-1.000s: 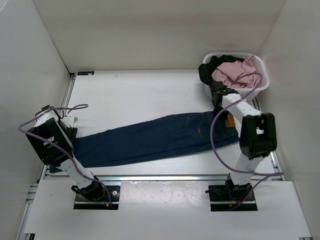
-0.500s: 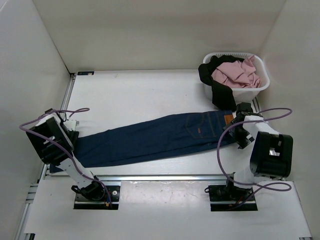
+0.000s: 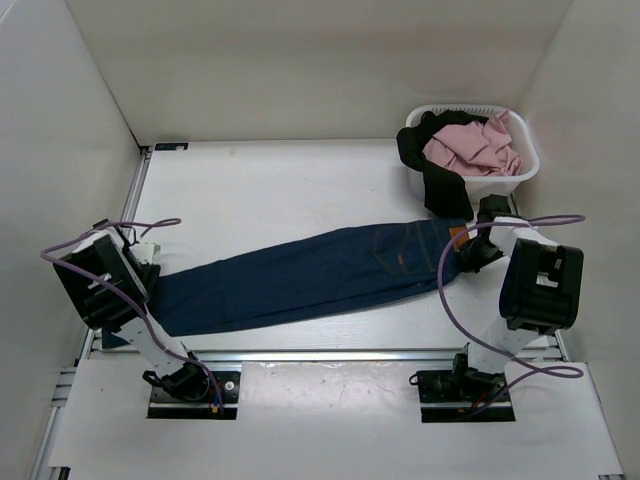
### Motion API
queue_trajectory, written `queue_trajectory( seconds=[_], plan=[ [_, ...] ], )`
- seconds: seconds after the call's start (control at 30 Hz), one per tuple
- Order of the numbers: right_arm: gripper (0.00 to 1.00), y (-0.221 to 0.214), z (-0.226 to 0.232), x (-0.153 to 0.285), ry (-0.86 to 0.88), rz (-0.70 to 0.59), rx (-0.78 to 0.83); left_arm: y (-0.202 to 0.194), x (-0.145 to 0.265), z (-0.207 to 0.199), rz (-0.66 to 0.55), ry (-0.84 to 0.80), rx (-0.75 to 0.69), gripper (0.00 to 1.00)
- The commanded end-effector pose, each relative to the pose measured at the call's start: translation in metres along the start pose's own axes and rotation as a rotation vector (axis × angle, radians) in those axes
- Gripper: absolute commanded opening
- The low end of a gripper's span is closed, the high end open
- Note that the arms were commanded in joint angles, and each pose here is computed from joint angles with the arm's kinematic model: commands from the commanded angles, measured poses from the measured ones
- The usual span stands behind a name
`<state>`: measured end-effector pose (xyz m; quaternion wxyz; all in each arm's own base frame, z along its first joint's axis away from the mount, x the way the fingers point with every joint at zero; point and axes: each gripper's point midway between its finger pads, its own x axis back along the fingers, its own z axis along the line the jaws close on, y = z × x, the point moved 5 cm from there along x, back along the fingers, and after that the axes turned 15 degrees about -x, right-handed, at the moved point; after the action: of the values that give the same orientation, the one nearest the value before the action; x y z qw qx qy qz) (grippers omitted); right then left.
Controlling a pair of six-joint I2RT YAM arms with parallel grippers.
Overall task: Fold and stack the trousers
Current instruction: Fold the trousers
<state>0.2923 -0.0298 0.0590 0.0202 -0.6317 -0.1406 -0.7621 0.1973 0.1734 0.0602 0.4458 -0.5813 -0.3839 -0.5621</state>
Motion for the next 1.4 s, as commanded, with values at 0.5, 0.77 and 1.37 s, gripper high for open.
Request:
queue_trajectory(
  seconds=[0.5,0.77,1.37],
  plan=[
    [0.0,0.069,-0.046,0.076,0.053,-0.425,0.058,0.068,0.011,-0.024,-0.05,0.091,-0.138,0.65],
    [0.0,0.029,0.009,0.191,0.474,-0.57,0.445,0.1,0.013,-0.035,-0.039,0.125,-0.199,0.65],
    [0.0,-0.345,0.015,0.193,0.79,-0.383,1.164,0.088,-0.006,-0.052,0.057,0.103,-0.16,0.66]
  ],
)
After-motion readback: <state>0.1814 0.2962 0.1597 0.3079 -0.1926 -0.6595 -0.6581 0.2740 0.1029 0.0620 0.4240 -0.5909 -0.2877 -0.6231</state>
